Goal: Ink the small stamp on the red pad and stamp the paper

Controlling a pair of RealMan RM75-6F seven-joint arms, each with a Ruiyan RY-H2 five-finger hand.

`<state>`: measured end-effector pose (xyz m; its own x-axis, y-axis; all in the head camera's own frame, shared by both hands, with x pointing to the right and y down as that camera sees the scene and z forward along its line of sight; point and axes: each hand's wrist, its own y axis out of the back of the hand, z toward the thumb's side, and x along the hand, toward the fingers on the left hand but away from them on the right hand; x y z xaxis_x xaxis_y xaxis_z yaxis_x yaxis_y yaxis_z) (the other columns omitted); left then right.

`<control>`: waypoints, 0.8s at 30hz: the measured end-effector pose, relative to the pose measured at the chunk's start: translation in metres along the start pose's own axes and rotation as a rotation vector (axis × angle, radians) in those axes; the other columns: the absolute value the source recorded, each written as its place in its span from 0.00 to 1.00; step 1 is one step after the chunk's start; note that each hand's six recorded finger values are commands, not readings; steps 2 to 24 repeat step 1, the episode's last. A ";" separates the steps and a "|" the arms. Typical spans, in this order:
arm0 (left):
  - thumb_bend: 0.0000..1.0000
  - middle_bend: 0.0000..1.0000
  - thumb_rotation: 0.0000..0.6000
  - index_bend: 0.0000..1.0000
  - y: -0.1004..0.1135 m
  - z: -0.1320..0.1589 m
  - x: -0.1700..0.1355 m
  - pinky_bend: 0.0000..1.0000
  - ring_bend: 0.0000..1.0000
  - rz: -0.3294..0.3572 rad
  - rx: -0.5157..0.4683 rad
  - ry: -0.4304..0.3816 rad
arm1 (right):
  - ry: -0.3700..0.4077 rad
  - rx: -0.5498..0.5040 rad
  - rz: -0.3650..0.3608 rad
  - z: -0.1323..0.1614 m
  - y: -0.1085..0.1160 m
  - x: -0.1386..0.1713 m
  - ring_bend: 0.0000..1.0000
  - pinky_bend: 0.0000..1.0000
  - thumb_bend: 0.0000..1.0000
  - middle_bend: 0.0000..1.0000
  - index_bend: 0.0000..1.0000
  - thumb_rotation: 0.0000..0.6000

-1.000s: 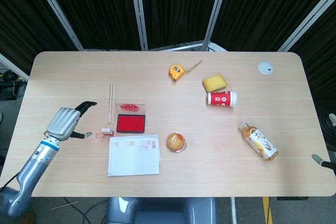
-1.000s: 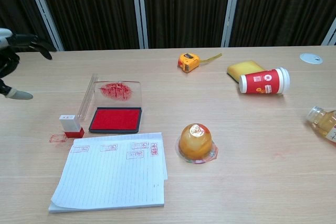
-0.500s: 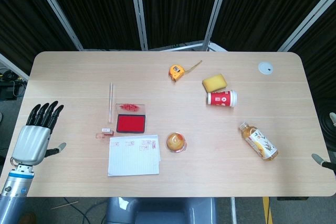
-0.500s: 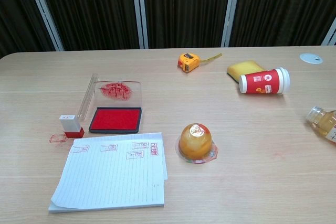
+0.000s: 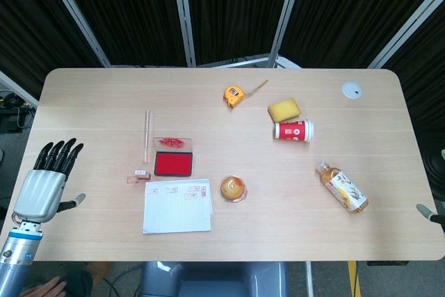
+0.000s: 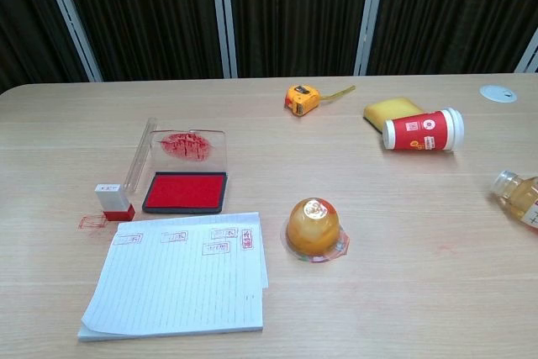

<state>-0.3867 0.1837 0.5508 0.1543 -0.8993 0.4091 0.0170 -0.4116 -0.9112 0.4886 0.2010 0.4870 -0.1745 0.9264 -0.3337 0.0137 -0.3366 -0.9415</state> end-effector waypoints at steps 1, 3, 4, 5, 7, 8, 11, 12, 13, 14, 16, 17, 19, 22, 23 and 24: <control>0.00 0.00 1.00 0.00 0.000 0.000 0.000 0.00 0.00 0.000 -0.001 0.000 | -0.001 -0.002 -0.001 0.000 0.000 0.000 0.00 0.00 0.00 0.00 0.00 1.00; 0.00 0.00 1.00 0.00 0.000 0.000 0.000 0.00 0.00 0.000 -0.001 0.000 | -0.001 -0.002 -0.001 0.000 0.000 0.000 0.00 0.00 0.00 0.00 0.00 1.00; 0.00 0.00 1.00 0.00 0.000 0.000 0.000 0.00 0.00 0.000 -0.001 0.000 | -0.001 -0.002 -0.001 0.000 0.000 0.000 0.00 0.00 0.00 0.00 0.00 1.00; 0.00 0.00 1.00 0.00 0.000 0.000 0.000 0.00 0.00 0.000 -0.001 0.000 | -0.001 -0.002 -0.001 0.000 0.000 0.000 0.00 0.00 0.00 0.00 0.00 1.00; 0.00 0.00 1.00 0.00 0.000 0.000 0.000 0.00 0.00 0.000 -0.001 0.000 | -0.001 -0.002 -0.001 0.000 0.000 0.000 0.00 0.00 0.00 0.00 0.00 1.00; 0.00 0.00 1.00 0.00 0.000 0.000 0.000 0.00 0.00 0.000 -0.001 0.000 | -0.001 -0.002 -0.001 0.000 0.000 0.000 0.00 0.00 0.00 0.00 0.00 1.00; 0.00 0.00 1.00 0.00 0.000 0.000 0.000 0.00 0.00 0.000 -0.001 0.000 | -0.001 -0.002 -0.001 0.000 0.000 0.000 0.00 0.00 0.00 0.00 0.00 1.00; 0.00 0.00 1.00 0.00 0.000 0.000 0.000 0.00 0.00 0.000 -0.001 0.000 | -0.001 -0.002 -0.001 0.000 0.000 0.000 0.00 0.00 0.00 0.00 0.00 1.00; 0.00 0.00 1.00 0.00 0.000 0.000 0.000 0.00 0.00 0.000 -0.001 0.000 | -0.001 -0.002 -0.001 0.000 0.000 0.000 0.00 0.00 0.00 0.00 0.00 1.00; 0.00 0.00 1.00 0.00 0.000 0.000 0.000 0.00 0.00 0.000 -0.001 0.000 | -0.001 -0.002 -0.001 0.000 0.000 0.000 0.00 0.00 0.00 0.00 0.00 1.00; 0.00 0.00 1.00 0.00 0.000 0.000 0.000 0.00 0.00 0.000 -0.001 0.000 | -0.001 -0.002 -0.001 0.000 0.000 0.000 0.00 0.00 0.00 0.00 0.00 1.00; 0.00 0.00 1.00 0.00 0.000 0.000 0.000 0.00 0.00 0.000 -0.001 0.000 | -0.001 -0.002 -0.001 0.000 0.000 0.000 0.00 0.00 0.00 0.00 0.00 1.00; 0.00 0.00 1.00 0.00 0.000 0.000 0.000 0.00 0.00 0.000 -0.001 0.000 | -0.001 -0.002 -0.001 0.000 0.000 0.000 0.00 0.00 0.00 0.00 0.00 1.00; 0.00 0.00 1.00 0.00 0.000 0.000 0.000 0.00 0.00 0.000 -0.001 0.000 | -0.001 -0.002 -0.001 0.000 0.000 0.000 0.00 0.00 0.00 0.00 0.00 1.00; 0.00 0.00 1.00 0.00 0.000 0.000 0.000 0.00 0.00 0.000 -0.001 0.000 | -0.001 -0.002 -0.001 0.000 0.000 0.000 0.00 0.00 0.00 0.00 0.00 1.00; 0.00 0.00 1.00 0.00 0.000 0.000 0.000 0.00 0.00 0.000 -0.001 0.000 | -0.001 -0.002 -0.001 0.000 0.000 0.000 0.00 0.00 0.00 0.00 0.00 1.00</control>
